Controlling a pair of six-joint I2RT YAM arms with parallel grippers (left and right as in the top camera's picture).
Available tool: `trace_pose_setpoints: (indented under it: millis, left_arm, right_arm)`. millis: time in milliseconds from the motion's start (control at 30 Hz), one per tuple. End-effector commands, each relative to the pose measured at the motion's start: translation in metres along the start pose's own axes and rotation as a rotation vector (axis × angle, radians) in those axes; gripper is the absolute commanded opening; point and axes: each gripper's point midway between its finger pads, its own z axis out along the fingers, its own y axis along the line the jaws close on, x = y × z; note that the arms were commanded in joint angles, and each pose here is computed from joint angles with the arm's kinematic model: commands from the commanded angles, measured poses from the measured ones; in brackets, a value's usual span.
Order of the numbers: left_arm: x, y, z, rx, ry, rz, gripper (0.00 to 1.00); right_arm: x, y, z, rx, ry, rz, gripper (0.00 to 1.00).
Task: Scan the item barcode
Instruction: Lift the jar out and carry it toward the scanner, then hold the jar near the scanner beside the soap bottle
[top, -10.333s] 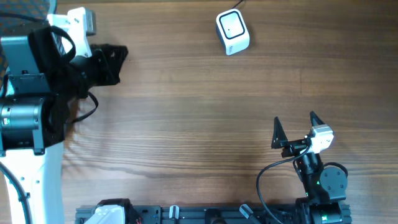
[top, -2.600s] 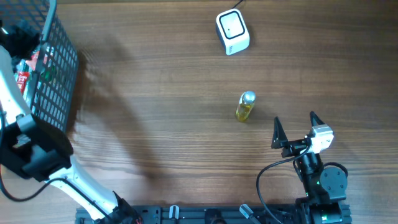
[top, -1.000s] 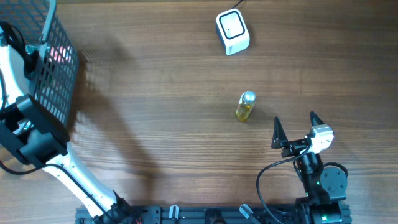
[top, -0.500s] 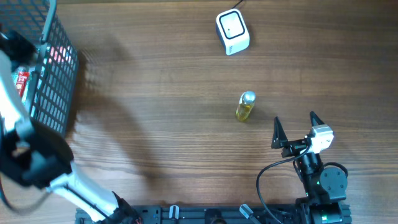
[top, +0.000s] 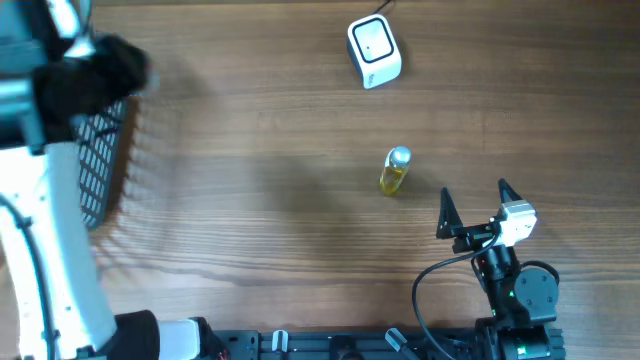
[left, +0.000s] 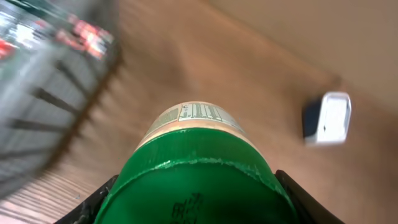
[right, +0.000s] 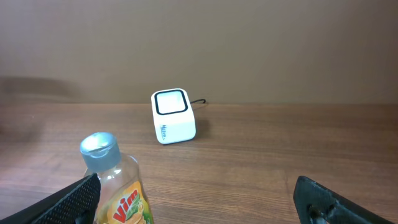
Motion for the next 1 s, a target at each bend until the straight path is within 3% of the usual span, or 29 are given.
trace_pose_setpoints:
  millis: [0,267,367,400,433,567,733,967]
  left_arm:
    - [0.046,-0.046,0.025,0.006,0.112,0.065,0.44]
    - [0.171,-0.114,0.102,-0.006,0.278,0.145,0.42]
    - [0.214,-0.120,0.129,-0.015,0.283,0.162,0.40]
    - [0.224,-0.119,0.135,-0.021,0.284,0.159,0.33]
    - [0.236,-0.118,0.140,-0.025,0.294,0.148,0.31]
    - [0.278,-0.112,0.159,-0.026,0.323,0.161,0.33]
    - [0.300,-0.108,0.167,-0.026,0.333,0.134,0.35]
    - [0.296,-0.116,0.167,-0.028,0.262,0.097,0.36]
  right_arm:
    - [-0.001,-0.003,0.000,0.014,-0.006,0.010,1.00]
    - [-0.001,-0.003,0.000,0.014,-0.006,0.011,1.00]
    - [-0.001,-0.003,0.000,0.014,-0.006,0.010,1.00]
    - [-0.001,-0.003,0.000,0.014,-0.006,0.011,1.00]
    - [-0.001,-0.003,0.000,0.014,-0.006,0.011,1.00]
    - [-0.001,-0.003,0.000,0.014,-0.006,0.011,1.00]
    - [-0.001,-0.003,0.000,0.014,-0.006,0.011,1.00]
    - [-0.001,-0.003,0.000,0.014,-0.006,0.011,1.00]
